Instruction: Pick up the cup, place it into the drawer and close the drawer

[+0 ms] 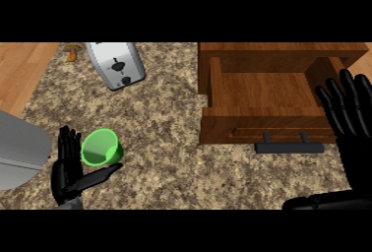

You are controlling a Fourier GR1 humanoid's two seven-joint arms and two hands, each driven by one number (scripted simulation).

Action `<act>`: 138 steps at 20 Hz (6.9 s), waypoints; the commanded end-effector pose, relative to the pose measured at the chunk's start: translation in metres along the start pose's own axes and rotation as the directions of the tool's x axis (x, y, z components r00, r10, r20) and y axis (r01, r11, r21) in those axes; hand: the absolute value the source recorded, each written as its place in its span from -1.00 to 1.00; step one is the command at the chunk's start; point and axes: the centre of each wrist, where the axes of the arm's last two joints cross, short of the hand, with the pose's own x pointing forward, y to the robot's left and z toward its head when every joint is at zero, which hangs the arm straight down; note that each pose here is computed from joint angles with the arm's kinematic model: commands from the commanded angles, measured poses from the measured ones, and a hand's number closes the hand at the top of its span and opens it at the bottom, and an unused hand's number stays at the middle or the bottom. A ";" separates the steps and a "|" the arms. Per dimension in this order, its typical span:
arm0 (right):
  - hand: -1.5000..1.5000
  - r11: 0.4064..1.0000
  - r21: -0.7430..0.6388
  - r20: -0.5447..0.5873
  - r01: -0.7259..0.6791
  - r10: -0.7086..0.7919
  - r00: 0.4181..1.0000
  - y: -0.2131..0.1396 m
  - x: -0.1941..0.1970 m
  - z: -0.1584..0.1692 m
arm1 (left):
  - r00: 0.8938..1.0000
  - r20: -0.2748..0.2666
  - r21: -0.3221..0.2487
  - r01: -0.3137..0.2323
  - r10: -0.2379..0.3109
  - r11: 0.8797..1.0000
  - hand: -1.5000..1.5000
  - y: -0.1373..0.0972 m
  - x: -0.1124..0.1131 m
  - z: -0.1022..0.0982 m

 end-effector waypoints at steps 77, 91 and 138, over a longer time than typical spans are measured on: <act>-1.00 1.000 -0.022 -0.001 -0.012 0.012 1.000 0.003 0.004 0.002 | 0.886 0.181 -0.547 -0.271 0.428 0.792 1.00 -0.134 0.138 -0.087; -1.00 0.999 0.001 -0.012 -0.032 0.032 0.999 -0.002 -0.012 0.004 | 0.910 0.243 -0.564 -0.150 0.337 0.812 1.00 -0.234 0.222 -0.106; -1.00 0.998 0.063 0.033 0.015 -0.017 0.999 0.003 -0.016 -0.028 | 0.954 0.260 -0.543 0.274 -0.151 0.794 -1.00 -0.349 0.190 -0.118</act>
